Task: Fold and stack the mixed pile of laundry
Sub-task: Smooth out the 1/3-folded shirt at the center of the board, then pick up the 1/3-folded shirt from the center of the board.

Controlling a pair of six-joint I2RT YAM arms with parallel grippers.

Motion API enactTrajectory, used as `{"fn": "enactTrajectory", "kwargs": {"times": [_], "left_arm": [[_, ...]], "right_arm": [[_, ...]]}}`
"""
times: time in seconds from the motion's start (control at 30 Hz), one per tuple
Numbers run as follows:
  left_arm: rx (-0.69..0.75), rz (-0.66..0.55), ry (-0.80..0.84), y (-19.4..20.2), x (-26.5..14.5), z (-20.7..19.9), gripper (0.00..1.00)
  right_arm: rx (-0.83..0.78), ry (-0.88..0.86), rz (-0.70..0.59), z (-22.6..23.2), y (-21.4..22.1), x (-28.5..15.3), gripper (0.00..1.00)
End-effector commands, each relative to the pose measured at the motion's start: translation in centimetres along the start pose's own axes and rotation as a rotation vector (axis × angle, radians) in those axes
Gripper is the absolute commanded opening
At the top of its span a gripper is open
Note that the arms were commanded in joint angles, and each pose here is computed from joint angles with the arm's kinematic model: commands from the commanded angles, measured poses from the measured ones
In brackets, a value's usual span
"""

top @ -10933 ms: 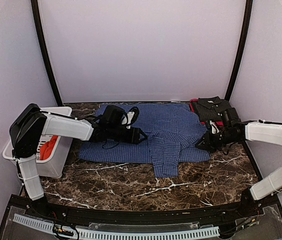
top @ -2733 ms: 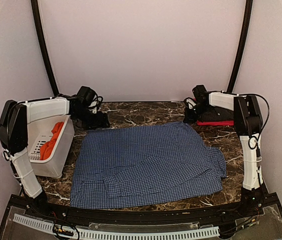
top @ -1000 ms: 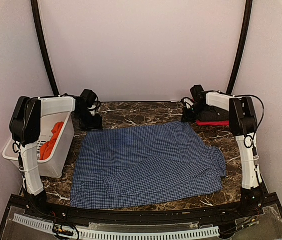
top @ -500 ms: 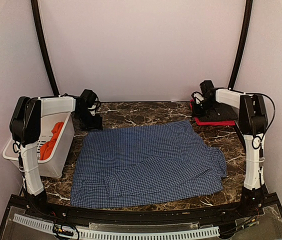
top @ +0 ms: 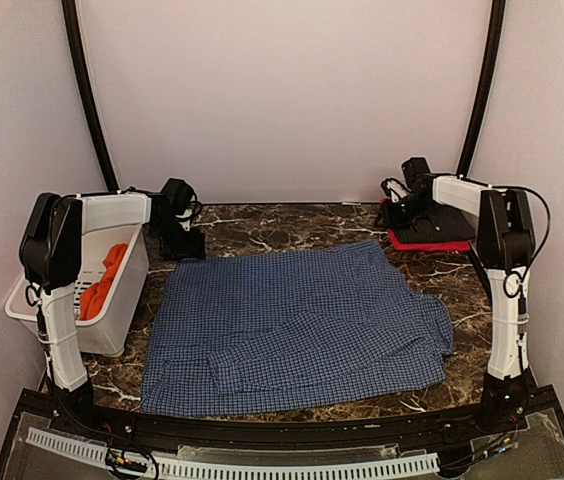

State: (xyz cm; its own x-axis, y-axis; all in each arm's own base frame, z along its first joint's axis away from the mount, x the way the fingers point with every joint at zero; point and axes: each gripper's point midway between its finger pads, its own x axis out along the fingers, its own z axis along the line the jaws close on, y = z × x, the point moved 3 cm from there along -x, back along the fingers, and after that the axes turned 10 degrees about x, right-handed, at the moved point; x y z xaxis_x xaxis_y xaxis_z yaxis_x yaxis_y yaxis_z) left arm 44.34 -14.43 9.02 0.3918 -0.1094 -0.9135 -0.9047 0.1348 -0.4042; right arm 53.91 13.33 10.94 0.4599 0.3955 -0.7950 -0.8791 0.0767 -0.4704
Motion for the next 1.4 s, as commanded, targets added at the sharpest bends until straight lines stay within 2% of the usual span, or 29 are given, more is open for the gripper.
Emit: {"fn": "enactTrajectory", "kwargs": {"times": [0.0, 0.43, 0.77, 0.97, 1.03, 1.13, 1.2, 1.37], "left_arm": [[0.004, -0.045, 0.012, -1.2, -1.8, -0.2, 0.67], [0.002, -0.044, 0.013, -1.3, -2.0, -0.2, 0.67], [0.002, -0.048, 0.009, -1.4, -2.1, -0.1, 0.68], [-0.001, -0.052, 0.009, -1.6, -2.1, -0.2, 0.68], [-0.002, -0.059, 0.011, -1.8, -2.2, -0.2, 0.68], [-0.004, -0.062, 0.016, -1.9, -2.4, -0.3, 0.68], [-0.005, -0.063, 0.02, -1.9, -2.4, -0.3, 0.68], [-0.006, -0.066, 0.024, -2.0, -2.2, -0.4, 0.68]], "right_arm": [[-0.023, 0.0, 0.063, 1.2, 1.3, 2.1, 0.35], [-0.089, 0.226, 0.126, -0.4, 3.2, 4.8, 0.44], [-0.081, 0.175, 0.171, 0.4, 4.1, 6.1, 0.44], [-0.145, 0.214, 0.224, 0.9, 5.3, 6.4, 0.36], [-0.144, 0.216, 0.246, 0.9, 5.9, 6.3, 0.31], [-0.14, 0.2, 0.258, 1.1, 6.4, 6.1, 0.16], [-0.139, 0.198, 0.261, 1.1, 6.6, 6.0, 0.0], [-0.132, 0.249, 0.218, -0.3, 5.5, 4.9, 0.0]]}}
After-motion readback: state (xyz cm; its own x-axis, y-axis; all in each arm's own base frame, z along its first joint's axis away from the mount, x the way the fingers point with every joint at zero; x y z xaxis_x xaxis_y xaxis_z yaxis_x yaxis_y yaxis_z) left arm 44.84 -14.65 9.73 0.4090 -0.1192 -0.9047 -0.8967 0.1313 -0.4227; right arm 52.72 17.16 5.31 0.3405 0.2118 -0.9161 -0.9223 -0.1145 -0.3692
